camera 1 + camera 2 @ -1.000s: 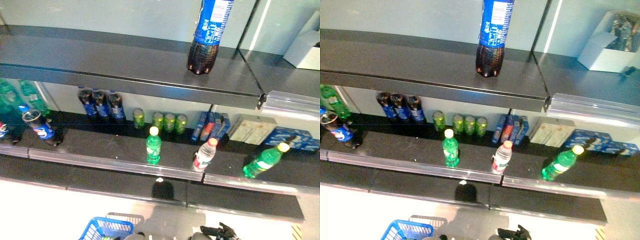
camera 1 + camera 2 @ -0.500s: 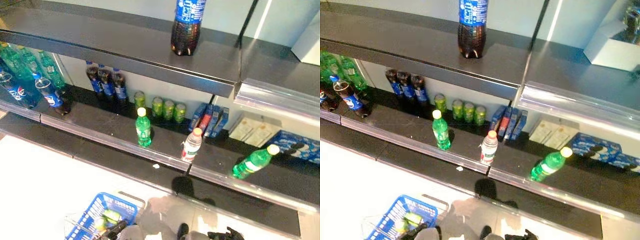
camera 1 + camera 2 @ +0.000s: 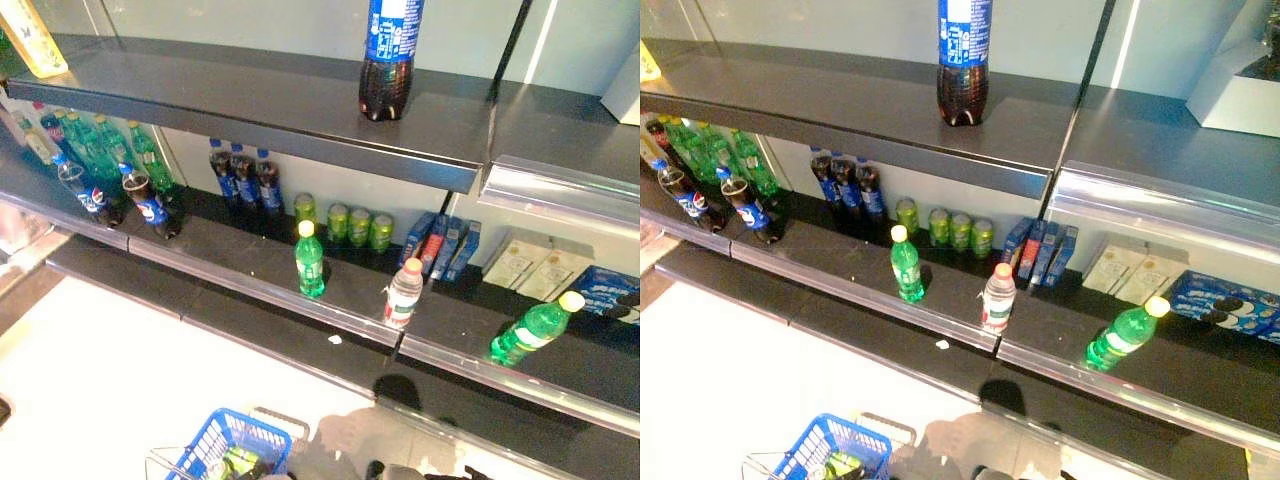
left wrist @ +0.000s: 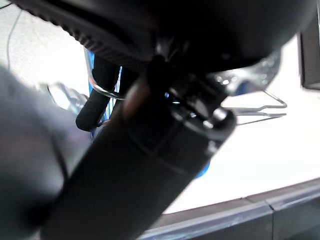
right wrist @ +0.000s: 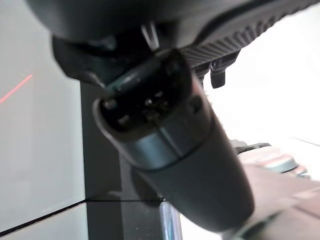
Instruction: Pick up the drink and place into the basket.
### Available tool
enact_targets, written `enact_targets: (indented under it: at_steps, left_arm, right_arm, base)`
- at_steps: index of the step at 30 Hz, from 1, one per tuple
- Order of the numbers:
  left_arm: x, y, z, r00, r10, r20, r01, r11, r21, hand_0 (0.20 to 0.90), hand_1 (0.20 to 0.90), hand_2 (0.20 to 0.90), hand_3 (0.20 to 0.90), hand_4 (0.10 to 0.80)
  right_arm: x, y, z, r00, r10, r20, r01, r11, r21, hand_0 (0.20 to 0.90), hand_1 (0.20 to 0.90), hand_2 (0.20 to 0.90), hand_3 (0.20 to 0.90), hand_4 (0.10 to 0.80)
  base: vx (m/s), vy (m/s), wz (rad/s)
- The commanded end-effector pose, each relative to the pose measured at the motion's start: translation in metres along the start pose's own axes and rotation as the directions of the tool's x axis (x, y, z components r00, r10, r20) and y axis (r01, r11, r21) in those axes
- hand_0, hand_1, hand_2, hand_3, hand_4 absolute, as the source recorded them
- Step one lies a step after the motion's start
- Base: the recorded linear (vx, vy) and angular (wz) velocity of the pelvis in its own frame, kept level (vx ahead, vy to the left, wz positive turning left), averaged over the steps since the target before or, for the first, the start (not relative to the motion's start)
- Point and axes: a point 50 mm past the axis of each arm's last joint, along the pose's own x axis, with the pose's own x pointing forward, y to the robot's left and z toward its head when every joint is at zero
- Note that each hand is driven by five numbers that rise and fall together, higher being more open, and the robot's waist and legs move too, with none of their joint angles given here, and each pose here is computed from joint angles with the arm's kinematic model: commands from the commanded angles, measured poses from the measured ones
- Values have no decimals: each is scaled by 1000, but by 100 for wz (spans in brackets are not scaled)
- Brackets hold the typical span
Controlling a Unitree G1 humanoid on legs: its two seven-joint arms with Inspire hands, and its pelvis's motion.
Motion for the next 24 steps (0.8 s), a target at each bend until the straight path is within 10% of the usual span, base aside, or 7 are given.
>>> enact_targets:
  at_steps: [1, 11, 24]
  left_arm:
    - [1, -5, 33, 990, -56, 129, 55, 998, 18, 300, 300, 300, 200, 100]
    - [3, 11, 41, 994, 21, 105, -21, 1000, -6, 300, 300, 300, 200, 100]
    - [3, 3, 47, 990, 42, 134, -45, 999, 23, 300, 300, 300, 200, 100]
  right_arm:
    - [1, 13, 23, 998, 1, 63, -7, 995, 98, 900, 900, 900, 900, 800]
    - [1, 17, 28, 996, 37, 84, -44, 996, 83, 900, 900, 900, 900, 800]
    - [0, 14, 11, 999, 47, 5, -48, 998, 42, 900, 900, 900, 900, 800]
  base:
    - [-174, 194, -2]
    - [-191, 30, -6]
    - [-26, -291, -30]
